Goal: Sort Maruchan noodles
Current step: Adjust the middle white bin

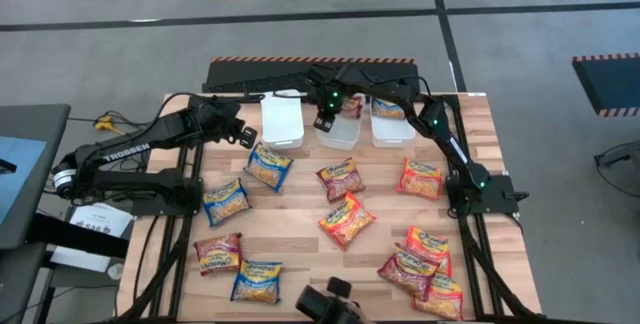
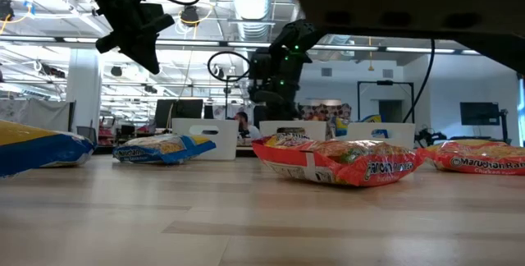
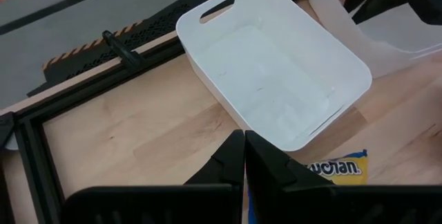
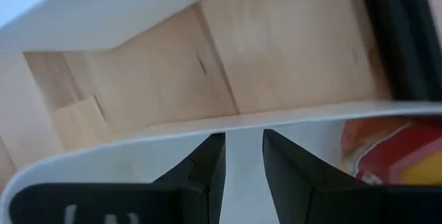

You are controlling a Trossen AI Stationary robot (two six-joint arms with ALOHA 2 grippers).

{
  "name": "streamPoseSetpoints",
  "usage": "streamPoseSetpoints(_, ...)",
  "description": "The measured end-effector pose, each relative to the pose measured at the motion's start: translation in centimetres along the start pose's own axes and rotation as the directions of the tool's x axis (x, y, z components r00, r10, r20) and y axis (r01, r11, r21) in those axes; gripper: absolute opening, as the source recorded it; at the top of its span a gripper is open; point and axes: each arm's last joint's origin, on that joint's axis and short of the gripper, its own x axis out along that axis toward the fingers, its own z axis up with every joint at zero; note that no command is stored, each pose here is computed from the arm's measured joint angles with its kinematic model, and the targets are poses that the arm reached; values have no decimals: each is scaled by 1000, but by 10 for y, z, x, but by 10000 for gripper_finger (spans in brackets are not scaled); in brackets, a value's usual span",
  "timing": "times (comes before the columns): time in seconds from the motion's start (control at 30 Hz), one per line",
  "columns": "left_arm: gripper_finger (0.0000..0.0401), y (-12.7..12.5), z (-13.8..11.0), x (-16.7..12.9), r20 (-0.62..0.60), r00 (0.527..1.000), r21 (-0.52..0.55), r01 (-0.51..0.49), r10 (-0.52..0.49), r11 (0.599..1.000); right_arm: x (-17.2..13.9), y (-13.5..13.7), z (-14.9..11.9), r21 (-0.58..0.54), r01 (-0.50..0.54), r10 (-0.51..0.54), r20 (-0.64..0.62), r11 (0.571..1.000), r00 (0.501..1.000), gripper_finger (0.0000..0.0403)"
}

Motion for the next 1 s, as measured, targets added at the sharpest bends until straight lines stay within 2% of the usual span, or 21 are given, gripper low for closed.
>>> streamPoseSetpoints(0.17,0,0,0,0,0,1000,0,0,0,1000,0,1,2,-5,18,-18,15,1000,1000,123)
streamPoseSetpoints(0.23,0,0,0,0,0,1000,0,0,0,1000,-1,1,0,0,44,-44,-13,999,999,123)
streamPoseSetpoints(0.5,0,0,0,0,0,1000,0,0,0,1000,-20,-1,-16,62,38,-28,-148,997,989,123)
streamPoseSetpoints(0.77,0,0,0,0,0,1000,0,0,0,1000,-62,4,-22,58,118,-105,-196,991,975,123)
streamPoseSetpoints(1.0,0,0,0,0,0,1000,0,0,0,1000,-81,-19,-38,114,164,-127,-278,980,952,123)
